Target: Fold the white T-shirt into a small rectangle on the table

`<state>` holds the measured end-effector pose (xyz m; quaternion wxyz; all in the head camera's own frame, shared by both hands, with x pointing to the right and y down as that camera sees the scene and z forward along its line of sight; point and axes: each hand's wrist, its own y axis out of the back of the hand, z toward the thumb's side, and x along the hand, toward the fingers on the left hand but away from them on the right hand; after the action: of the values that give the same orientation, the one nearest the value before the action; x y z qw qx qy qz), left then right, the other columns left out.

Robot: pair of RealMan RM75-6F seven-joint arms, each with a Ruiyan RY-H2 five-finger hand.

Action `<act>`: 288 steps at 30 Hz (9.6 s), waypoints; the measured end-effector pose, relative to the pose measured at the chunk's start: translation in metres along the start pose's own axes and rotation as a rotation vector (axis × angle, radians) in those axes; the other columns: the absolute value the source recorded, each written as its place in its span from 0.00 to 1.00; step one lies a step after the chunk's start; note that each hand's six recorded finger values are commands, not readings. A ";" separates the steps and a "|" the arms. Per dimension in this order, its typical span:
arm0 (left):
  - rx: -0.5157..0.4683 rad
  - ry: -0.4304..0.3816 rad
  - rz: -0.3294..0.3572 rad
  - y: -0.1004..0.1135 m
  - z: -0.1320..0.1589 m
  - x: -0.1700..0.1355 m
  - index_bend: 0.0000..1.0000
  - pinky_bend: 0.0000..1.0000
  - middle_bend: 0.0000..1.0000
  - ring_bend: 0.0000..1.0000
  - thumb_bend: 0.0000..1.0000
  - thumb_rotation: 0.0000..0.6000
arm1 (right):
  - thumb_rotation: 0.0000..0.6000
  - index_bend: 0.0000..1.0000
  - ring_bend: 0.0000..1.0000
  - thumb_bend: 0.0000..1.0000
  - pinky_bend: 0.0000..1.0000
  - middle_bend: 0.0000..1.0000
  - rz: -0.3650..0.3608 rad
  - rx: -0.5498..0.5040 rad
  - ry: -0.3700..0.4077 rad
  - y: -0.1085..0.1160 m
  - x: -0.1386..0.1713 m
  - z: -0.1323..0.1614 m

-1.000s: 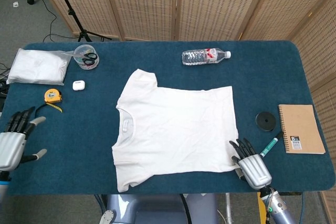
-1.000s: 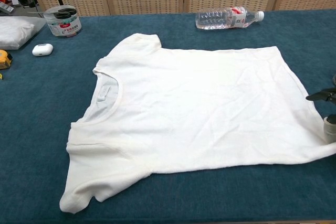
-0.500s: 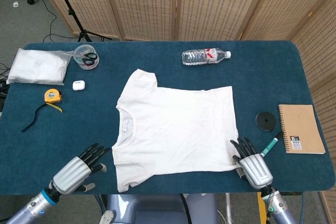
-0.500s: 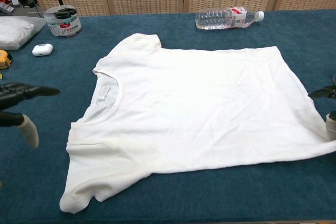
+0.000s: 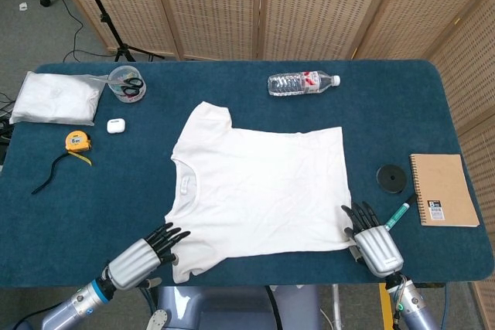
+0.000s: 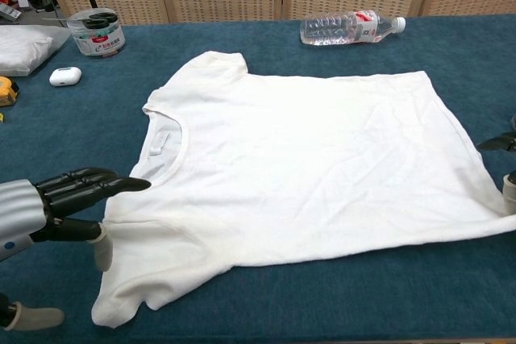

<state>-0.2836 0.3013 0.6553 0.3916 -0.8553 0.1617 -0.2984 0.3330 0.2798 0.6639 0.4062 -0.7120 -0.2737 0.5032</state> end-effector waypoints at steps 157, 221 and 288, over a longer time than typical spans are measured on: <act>-0.157 0.583 0.161 0.132 -0.144 0.239 0.74 0.00 0.00 0.00 0.56 1.00 | 1.00 0.00 0.00 0.00 0.00 0.00 -0.186 -0.195 -0.181 0.102 -0.062 -0.090; -0.036 0.405 0.157 0.139 -0.165 0.199 0.00 0.00 0.00 0.00 0.33 1.00 | 1.00 0.00 0.00 0.00 0.00 0.00 -0.149 -0.190 -0.235 0.101 -0.061 -0.101; 0.258 0.228 -0.003 0.035 -0.164 0.144 0.59 0.00 0.00 0.00 0.42 1.00 | 1.00 0.00 0.00 0.00 0.00 0.00 -0.148 -0.208 -0.240 0.103 -0.059 -0.103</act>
<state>-0.2791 0.1116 0.7681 0.4768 -0.7589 0.1642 -0.4121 0.4075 0.1477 0.6215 0.3307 -0.6628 -0.4225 0.5223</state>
